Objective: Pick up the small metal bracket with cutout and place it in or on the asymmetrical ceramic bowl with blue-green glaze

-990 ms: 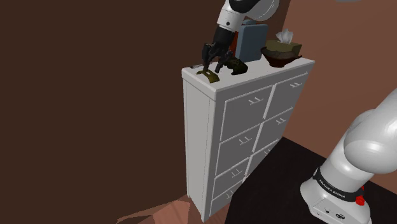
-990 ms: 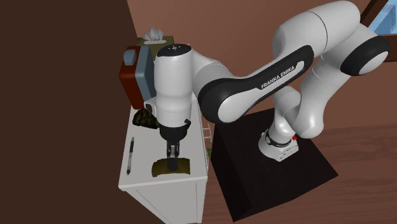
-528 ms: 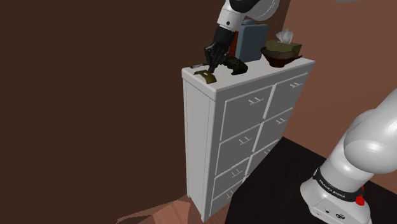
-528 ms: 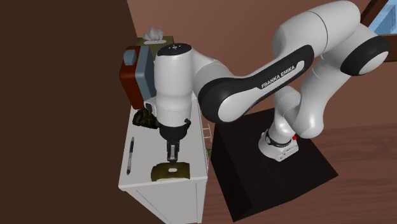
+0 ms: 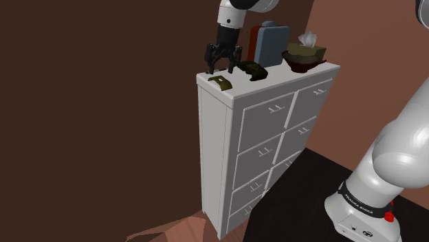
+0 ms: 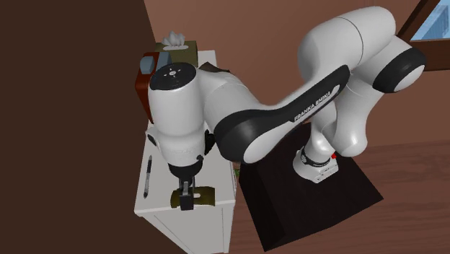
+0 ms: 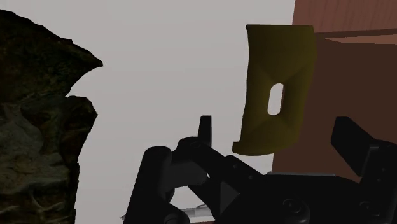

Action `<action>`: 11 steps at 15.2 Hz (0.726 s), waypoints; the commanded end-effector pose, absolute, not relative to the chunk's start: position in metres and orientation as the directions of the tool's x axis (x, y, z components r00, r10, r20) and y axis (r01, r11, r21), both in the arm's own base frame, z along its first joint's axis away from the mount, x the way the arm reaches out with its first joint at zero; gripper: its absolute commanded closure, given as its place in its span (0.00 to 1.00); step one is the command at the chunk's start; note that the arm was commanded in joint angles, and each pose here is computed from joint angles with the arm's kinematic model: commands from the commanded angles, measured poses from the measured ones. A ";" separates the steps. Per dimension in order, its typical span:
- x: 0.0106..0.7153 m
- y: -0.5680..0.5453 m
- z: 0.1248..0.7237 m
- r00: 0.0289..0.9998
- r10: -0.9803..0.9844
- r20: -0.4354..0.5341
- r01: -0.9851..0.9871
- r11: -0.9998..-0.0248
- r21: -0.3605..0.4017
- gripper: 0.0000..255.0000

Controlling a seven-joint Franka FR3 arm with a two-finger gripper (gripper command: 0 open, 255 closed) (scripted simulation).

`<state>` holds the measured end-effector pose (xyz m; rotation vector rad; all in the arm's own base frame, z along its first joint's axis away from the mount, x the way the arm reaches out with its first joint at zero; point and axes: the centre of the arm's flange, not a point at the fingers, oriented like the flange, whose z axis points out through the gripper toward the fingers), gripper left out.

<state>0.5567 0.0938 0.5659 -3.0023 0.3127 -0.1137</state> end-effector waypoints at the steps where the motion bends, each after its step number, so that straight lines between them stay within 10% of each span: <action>1: 0.560 0.097 0.558 0.976 -0.209 0.059 -0.201 -0.973 -0.114 0.00; 11: 0.562 0.099 0.534 0.976 -0.209 0.059 -0.201 -0.973 -0.114 0.00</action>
